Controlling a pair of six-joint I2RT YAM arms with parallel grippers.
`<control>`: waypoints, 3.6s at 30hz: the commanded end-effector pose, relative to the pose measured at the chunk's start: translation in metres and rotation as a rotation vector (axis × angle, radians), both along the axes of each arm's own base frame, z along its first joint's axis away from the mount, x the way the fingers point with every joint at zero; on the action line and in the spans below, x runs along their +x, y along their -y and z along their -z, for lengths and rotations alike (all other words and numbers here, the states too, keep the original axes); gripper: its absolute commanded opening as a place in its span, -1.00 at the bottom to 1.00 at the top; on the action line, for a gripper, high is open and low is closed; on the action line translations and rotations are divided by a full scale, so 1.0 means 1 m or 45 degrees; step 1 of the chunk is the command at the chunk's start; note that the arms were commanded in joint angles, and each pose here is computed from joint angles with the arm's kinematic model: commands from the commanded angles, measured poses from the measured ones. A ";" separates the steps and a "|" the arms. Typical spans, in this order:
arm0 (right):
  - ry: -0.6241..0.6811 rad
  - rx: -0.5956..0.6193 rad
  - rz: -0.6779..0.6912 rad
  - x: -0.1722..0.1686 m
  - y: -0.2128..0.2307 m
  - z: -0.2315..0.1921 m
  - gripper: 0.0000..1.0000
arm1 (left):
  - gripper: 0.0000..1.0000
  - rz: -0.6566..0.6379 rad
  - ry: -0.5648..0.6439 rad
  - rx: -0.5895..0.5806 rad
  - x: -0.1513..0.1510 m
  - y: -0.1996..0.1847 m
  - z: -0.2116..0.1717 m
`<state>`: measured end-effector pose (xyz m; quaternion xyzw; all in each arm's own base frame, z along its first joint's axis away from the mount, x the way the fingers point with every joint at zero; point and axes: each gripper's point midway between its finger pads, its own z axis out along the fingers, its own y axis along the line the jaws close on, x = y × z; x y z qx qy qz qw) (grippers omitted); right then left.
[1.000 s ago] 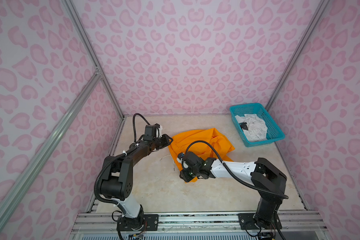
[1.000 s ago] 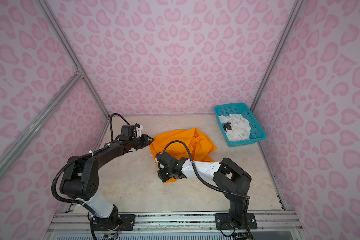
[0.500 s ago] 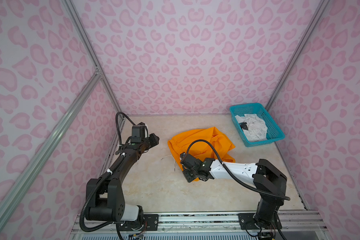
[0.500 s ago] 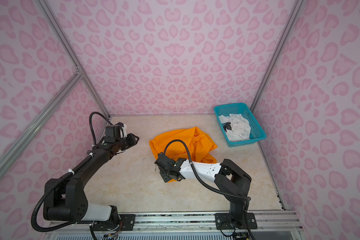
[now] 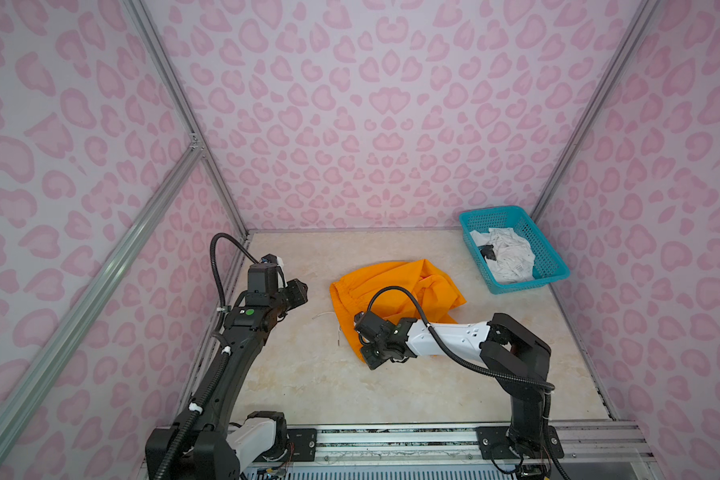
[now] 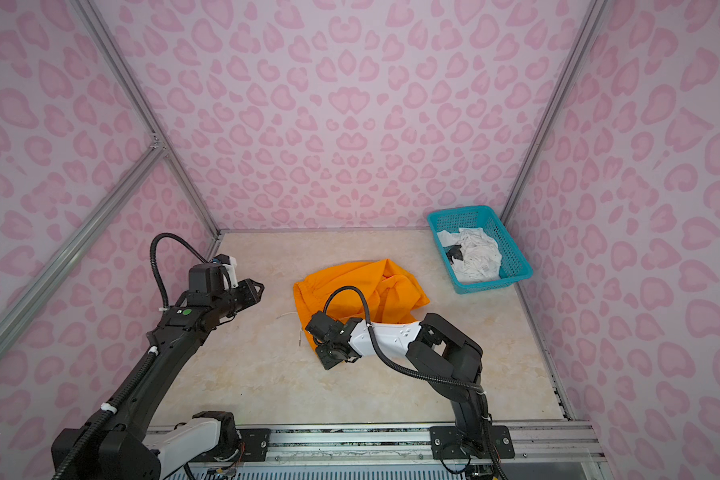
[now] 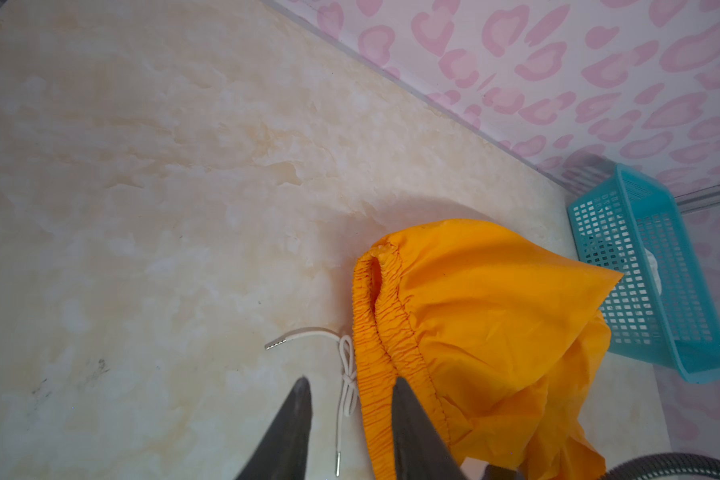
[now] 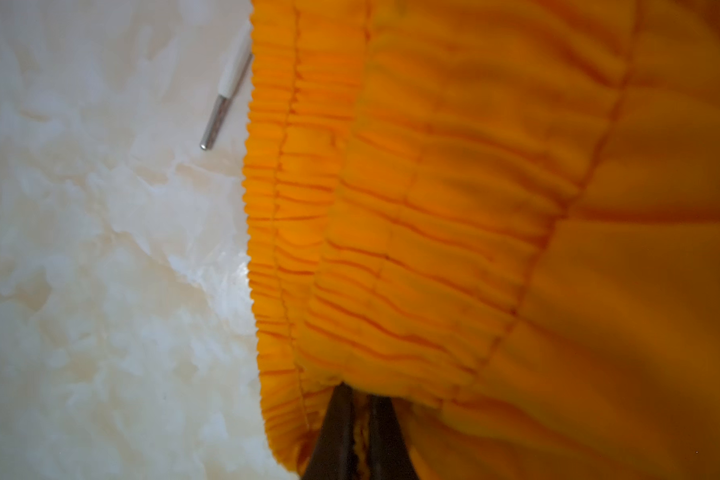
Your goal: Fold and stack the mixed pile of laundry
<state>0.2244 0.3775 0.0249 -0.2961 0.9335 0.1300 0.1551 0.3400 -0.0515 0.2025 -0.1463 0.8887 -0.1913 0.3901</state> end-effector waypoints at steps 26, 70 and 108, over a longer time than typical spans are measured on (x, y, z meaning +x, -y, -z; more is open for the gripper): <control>-0.087 0.554 0.001 0.019 0.043 -0.104 0.24 | -0.14 0.103 -0.227 -0.096 -0.089 0.027 0.060; -0.154 0.135 0.375 0.028 0.185 -0.040 0.24 | -0.47 0.189 -0.605 -0.257 -0.142 0.100 0.183; -0.147 0.118 0.488 0.031 0.191 -0.024 -0.07 | 0.17 0.297 -0.506 -0.554 -0.161 0.143 0.165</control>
